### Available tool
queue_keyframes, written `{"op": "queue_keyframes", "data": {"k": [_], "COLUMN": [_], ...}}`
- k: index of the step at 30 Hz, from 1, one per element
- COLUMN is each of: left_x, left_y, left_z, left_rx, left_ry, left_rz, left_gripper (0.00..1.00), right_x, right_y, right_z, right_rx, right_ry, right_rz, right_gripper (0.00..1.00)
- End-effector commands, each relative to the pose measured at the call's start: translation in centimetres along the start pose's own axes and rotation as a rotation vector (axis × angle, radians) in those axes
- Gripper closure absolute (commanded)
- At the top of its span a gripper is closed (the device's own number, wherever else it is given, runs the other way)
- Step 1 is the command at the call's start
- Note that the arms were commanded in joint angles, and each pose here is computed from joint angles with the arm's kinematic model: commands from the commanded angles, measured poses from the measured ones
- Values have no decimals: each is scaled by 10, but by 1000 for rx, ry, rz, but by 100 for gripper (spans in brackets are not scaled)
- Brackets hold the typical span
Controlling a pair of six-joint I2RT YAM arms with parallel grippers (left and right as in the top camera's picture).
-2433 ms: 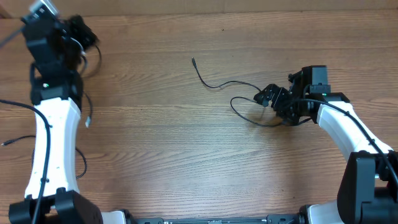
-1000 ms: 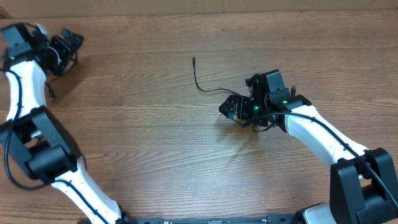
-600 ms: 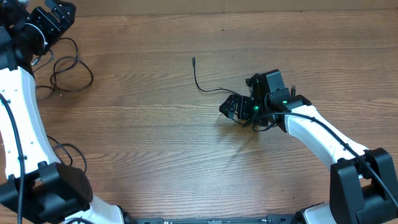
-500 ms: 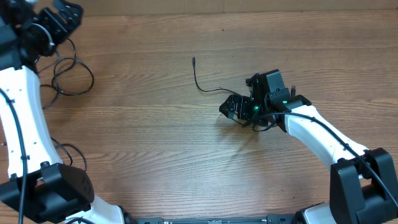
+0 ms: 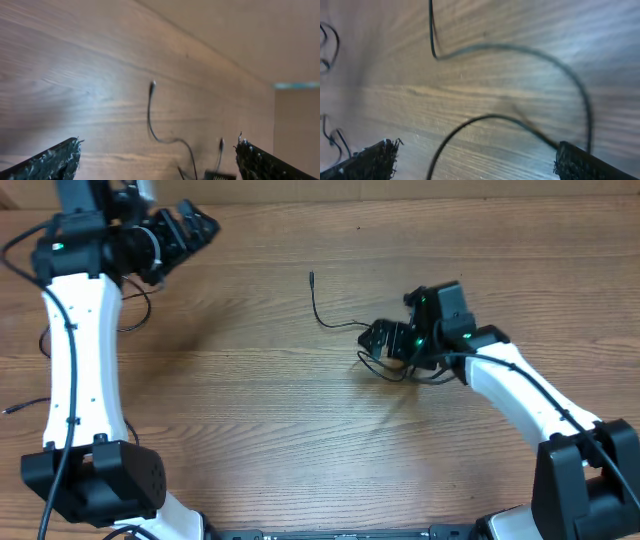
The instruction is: Untangle cables
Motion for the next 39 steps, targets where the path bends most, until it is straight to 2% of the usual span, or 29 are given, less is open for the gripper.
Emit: {"op": "queue_keyframes", "data": {"k": [1, 7, 11, 15, 21, 27, 30, 33, 35, 39], "left_x": [-12, -29, -43, -76, -120, -155, -167, -183, -188, -190], "left_y": [-16, -63, -97, -158, -222, -284, -303, -311, -311, -307], "left_z": [-13, -47, -73, -106, -118, -116, -109, -89, -79, -66], "left_rx": [-53, -60, -111, -11, 12, 59, 91, 91, 82, 56], "left_ry": [6, -21, -37, 10, 139, 259, 325, 439, 488, 564], "left_rz": [56, 207, 294, 433, 534, 653, 686, 652, 631, 585], "left_gripper": [0, 0, 0, 0, 0, 0, 0, 18, 27, 68], "right_x": [31, 93, 138, 180, 188, 188, 188, 188, 188, 188], "right_y": [34, 55, 45, 21, 8, 5, 5, 4, 4, 4], "right_z": [2, -28, -57, -95, -115, -115, -115, -115, -115, -115], "right_rx": [-9, -121, -222, -388, -475, -480, -480, -481, -481, -481], "right_ry": [-1, -139, -294, -427, -466, -470, -470, -470, -470, -470], "right_rz": [-102, -189, -230, -238, -192, -178, -177, -175, -175, -175], "right_gripper": [0, 0, 0, 0, 0, 0, 0, 0, 0, 0]}}
Point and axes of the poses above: each gripper's point midway between its finger pads, its own x axis back along the fingers, its own z axis along the line the jaws close on, y = z × x, the point moved 5 cm from there along x, back along the fingers, and after that the axes turned 4 degrees about x, right-handed, at the moved point
